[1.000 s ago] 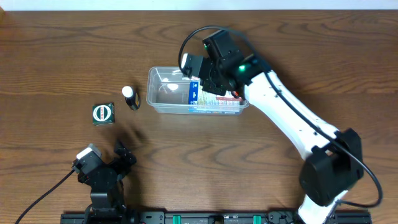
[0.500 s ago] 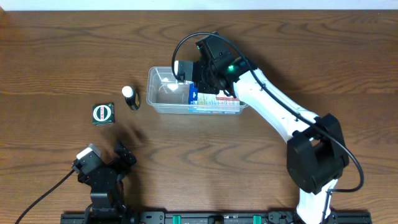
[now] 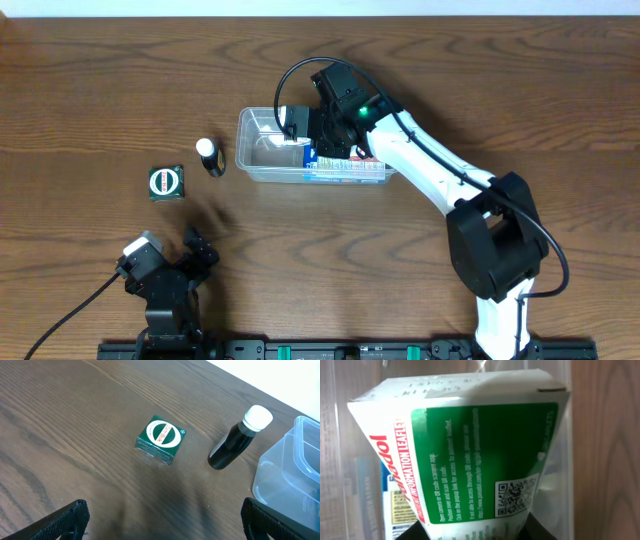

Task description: Pack container

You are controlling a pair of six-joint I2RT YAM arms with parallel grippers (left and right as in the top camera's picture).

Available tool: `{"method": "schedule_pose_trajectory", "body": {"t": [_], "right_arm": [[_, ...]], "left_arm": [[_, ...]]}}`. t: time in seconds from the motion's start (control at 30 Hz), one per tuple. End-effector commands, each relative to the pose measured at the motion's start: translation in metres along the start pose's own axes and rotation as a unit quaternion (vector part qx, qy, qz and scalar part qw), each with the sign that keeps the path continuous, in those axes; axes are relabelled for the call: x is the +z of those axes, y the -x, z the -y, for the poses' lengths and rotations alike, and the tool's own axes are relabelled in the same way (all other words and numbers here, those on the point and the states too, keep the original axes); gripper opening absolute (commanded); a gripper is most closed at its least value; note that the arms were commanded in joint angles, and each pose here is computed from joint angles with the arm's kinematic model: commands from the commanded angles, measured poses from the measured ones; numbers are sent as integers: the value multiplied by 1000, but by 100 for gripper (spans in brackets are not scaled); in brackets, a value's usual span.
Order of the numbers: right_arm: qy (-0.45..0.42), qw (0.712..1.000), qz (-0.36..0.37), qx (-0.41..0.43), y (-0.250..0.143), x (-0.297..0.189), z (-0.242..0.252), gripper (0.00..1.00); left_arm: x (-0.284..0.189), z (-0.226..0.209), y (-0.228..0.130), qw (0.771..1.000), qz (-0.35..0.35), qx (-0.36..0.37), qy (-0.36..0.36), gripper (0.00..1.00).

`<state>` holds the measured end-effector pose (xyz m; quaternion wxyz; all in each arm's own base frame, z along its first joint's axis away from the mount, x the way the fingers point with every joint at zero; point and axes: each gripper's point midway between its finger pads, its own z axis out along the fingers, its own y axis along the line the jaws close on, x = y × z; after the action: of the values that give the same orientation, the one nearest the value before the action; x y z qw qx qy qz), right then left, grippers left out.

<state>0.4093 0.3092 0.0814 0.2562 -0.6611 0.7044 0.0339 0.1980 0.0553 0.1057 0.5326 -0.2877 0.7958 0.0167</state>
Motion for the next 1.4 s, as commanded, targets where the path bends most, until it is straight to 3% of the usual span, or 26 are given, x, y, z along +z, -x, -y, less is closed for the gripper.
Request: {"method": "schedule_pose_trajectory", "body": {"t": [0.0,0.43,0.53,0.6,0.63,0.67,0.77,0.97,1.1,1.27,1.37], "right_arm": [[19,1000,-12,12,-7,9,-10,21],[3,997,-63,38,-32,8,-3,30],[-1,997,-61,37,-31,9,-2,44],[-2,997,-61,36,-30,9,-1,48],[-2,997,-61,36,-30,9,-2,64],[-2,997,-61,36,-30,9,-2,72],[-7,997,-65,36,-31,8,0,62],[-38,994,-84,56,-38,7,11,59],[-46,993,-91,64,-40,6,13,50],[-48,992,-83,82,-35,7,12,27],[-25,995,-60,75,-20,10,0,20]], "left_arm": [[3,-3,-6,1000,-4,12,5,98],[3,-3,-6,1000,-4,12,5,98],[3,-3,-6,1000,-4,12,5,98],[3,-3,-6,1000,-4,12,5,98],[3,-3,-6,1000,-4,12,5,98],[3,-3,-6,1000,-4,12,5,98],[3,-3,-6,1000,-4,12,5,98],[3,-3,-6,1000,-4,12,5,98],[3,-3,-6,1000,-4,12,5,98],[3,-3,-6,1000,-4,12,5,98],[3,-3,-6,1000,-4,12,5,98]]}}
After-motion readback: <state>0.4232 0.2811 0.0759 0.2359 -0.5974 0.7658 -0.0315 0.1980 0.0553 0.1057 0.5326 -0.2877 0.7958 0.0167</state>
